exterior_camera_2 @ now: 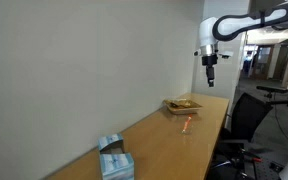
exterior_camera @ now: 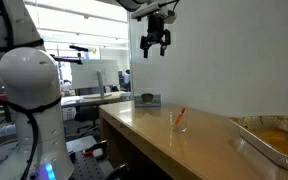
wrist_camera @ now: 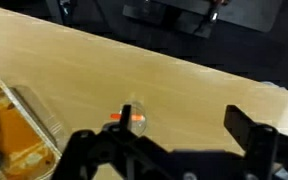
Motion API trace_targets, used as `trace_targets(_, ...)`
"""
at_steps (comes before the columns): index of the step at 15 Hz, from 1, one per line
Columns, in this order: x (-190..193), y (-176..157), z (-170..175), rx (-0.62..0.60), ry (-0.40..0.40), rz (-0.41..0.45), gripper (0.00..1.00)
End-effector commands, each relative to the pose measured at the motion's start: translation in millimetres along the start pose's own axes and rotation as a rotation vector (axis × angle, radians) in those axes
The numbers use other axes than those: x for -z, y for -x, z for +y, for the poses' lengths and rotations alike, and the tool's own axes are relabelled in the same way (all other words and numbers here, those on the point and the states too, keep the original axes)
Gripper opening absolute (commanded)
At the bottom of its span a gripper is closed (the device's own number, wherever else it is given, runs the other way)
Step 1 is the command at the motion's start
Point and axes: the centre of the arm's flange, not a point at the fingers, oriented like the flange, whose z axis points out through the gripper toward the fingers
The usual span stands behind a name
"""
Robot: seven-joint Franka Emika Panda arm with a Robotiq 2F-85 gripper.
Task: Put the marker on the table
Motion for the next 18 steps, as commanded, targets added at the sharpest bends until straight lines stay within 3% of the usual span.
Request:
trace_targets(1, 0.0, 0.0, 0.0, 0.000, 0.000, 0.000, 1.00)
trace_targets(7, 0.0, 0.0, 0.0, 0.000, 0.000, 0.000, 1.00)
trace_targets(10, -2.7, -5.5, 5.3, 0.064, 0.028, 0.010, 1.00)
trace_targets(15, -22.8, -30.4, 21.4, 0.304, 0.127, 0.053, 1.00)
trace_targets(18, -49.4, -48.1, 31.7, 0.465, 0.148, 0.067, 1.00)
